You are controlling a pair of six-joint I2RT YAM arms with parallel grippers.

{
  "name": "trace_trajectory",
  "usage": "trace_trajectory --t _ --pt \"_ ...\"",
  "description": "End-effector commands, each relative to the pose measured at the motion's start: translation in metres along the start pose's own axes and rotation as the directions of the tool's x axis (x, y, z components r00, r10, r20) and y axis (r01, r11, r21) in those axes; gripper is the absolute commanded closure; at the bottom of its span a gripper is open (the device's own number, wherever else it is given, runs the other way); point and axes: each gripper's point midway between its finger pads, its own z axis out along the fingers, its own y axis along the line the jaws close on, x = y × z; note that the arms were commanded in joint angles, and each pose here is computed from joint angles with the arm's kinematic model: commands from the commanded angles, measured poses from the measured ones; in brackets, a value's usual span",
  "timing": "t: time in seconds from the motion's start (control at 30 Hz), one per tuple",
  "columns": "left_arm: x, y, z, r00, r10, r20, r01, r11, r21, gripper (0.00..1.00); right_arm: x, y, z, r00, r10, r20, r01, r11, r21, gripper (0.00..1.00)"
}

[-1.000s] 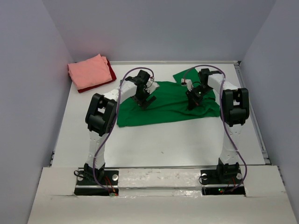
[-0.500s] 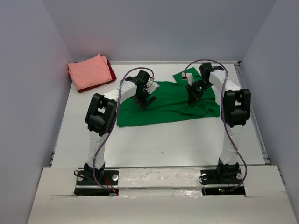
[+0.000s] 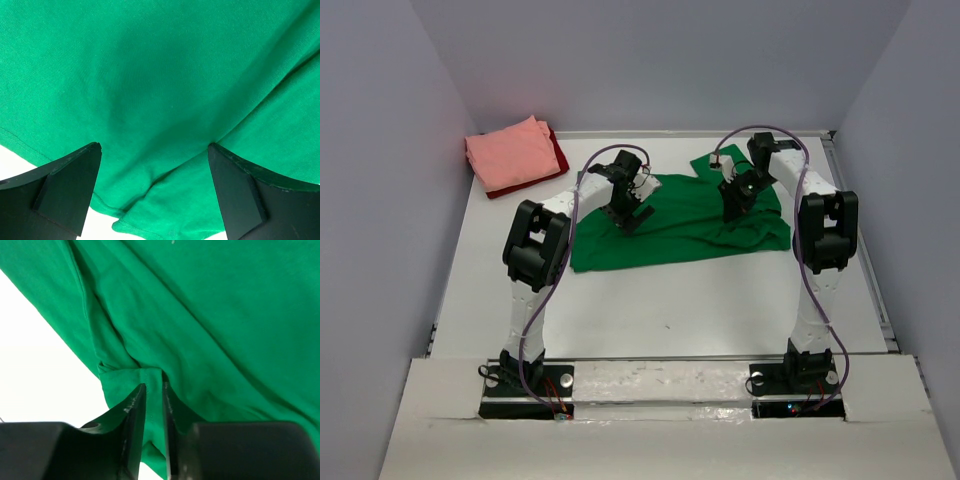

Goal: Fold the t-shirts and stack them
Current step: Fold the flattened tshirt in 1/3 of the way

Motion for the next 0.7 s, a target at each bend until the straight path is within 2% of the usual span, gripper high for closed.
trace_trajectory --t 0.0,0.67 --pt "-0.006 -0.005 -0.012 1.000 0.022 0.014 -0.022 1.000 0.008 0.01 0.001 0.009 -0.008 1.000 -0.026 -0.009 0.026 1.000 0.017 0.73" --pt "0.000 -0.006 -0.010 1.000 0.023 0.005 -0.023 1.000 0.007 0.01 0.017 0.001 0.013 0.999 0.010 -0.051 -0.010 1.000 -0.007 0.51"
